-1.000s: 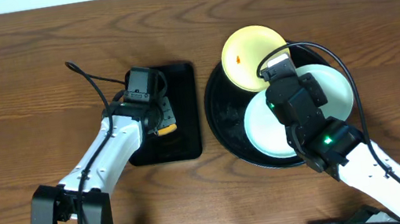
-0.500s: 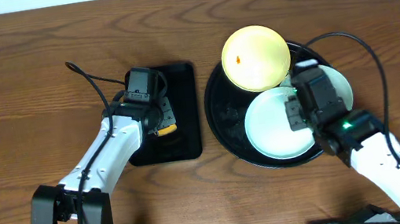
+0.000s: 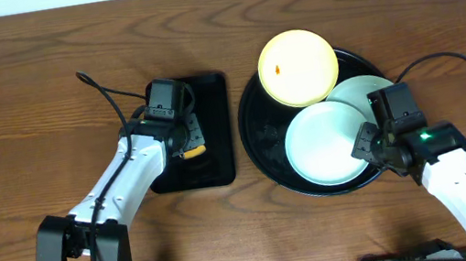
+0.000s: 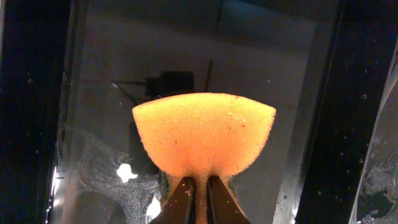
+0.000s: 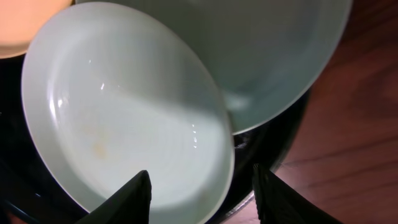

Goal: Clean dirty plates on tray and stack at the side
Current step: 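Grasp the right green plate rim with the right gripper and lift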

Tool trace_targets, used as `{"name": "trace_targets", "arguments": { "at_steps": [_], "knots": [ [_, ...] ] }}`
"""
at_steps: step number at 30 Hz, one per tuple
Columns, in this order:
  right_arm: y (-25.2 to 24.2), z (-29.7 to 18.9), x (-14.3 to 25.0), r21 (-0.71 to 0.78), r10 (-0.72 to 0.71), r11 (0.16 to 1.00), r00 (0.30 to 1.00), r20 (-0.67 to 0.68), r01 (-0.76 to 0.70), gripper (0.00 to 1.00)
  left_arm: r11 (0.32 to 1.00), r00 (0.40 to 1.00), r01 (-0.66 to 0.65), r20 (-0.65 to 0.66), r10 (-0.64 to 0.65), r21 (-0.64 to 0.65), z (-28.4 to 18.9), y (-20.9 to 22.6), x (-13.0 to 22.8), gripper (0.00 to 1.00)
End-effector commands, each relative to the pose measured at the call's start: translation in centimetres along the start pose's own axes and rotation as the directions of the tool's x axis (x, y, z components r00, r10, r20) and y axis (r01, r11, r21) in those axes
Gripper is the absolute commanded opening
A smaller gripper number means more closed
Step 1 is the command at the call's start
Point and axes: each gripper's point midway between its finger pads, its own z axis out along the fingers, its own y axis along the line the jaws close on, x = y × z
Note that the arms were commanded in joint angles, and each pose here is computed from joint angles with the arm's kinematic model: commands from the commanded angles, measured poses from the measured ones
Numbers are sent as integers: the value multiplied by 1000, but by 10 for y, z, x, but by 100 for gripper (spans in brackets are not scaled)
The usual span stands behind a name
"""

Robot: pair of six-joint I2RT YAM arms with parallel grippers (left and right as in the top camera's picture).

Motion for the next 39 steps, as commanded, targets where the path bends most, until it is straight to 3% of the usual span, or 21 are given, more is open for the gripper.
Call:
{"name": "trace_targets", "arguments": {
  "at_steps": [1, 9, 19, 24, 27, 33, 39],
  "knots": [
    [-3, 14, 18, -28, 127, 991, 990, -60, -128, 52, 1000, 1000, -8, -7, 8, -15, 2, 5, 3, 8],
    [-3, 42, 34, -88, 190, 977, 979, -75, -196, 49, 1000, 1000, -8, -7, 8, -15, 2, 5, 3, 8],
    [-12, 57, 43, -82, 269, 958, 961, -68, -275, 26, 1000, 1000, -8, -7, 8, -15, 2, 5, 3, 8],
    [-15, 63, 47, -84, 284, 954, 956, -69, -289, 1, 1000, 1000, -8, -8, 8, -15, 2, 5, 3, 8],
    [-8, 62, 40, -118, 278, 952, 959, -49, -282, 1, 1000, 1000, -8, -8, 8, -15, 2, 5, 3, 8],
    [16, 52, 20, -228, 134, 965, 991, 19, -126, 1, 1000, 1000, -8, -8, 8, -15, 2, 5, 3, 8],
    [44, 21, -15, -277, -88, 952, 984, 154, 129, 1, 1000, 1000, -8, -8, 8, -15, 2, 5, 3, 8]
  ]
}}
